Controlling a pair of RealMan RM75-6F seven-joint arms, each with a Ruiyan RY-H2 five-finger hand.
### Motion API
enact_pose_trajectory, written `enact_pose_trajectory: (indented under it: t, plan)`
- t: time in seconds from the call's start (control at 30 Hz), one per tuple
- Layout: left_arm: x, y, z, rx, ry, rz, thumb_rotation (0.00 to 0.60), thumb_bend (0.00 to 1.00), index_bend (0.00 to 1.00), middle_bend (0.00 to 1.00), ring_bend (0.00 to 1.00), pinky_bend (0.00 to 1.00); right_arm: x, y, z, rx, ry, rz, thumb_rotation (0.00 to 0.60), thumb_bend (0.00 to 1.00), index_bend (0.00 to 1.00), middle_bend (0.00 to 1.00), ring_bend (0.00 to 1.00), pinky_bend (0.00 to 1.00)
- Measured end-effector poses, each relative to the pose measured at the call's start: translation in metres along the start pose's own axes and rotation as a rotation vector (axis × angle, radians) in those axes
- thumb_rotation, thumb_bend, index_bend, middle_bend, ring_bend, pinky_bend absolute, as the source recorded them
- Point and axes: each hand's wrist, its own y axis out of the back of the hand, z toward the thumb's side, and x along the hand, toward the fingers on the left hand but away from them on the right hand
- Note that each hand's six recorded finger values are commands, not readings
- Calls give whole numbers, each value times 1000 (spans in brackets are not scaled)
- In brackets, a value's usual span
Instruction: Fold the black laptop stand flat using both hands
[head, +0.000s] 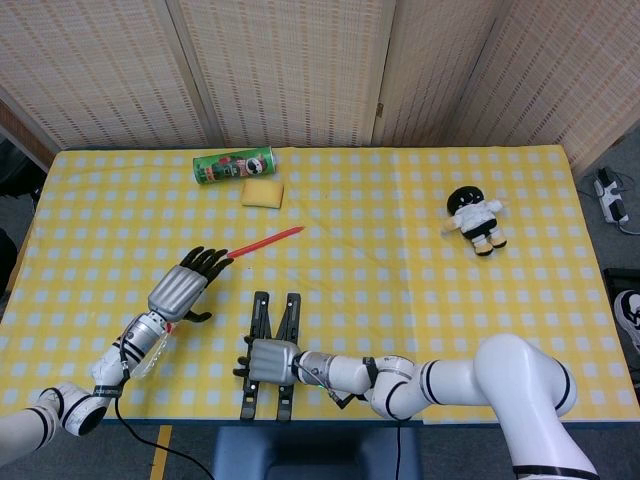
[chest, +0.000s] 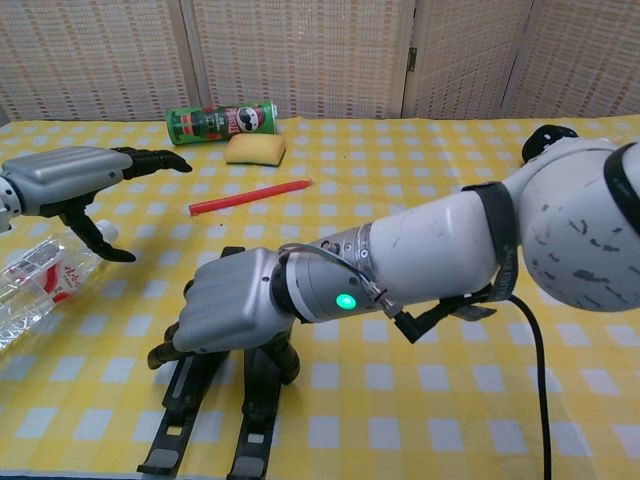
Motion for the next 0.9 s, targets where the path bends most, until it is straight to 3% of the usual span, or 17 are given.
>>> enact_pose_trajectory:
  t: [0.4,0.73,0.9]
  plan:
    - [-1,0,0,-7,-7,4,600,189,2,45,0,0,2,6,3,27,-8,-27,600,188,320,375,207,105]
    - [0,0,1,-5,-10,4,600,189,2,44,0,0,6,10,0,31,-28,-65,600,188,552,535,328,112]
    - [2,0,3,-2,-12,4,600,189,2,45,0,0,9,10,-2,27,-41,-87,600,188,600,561,361,116]
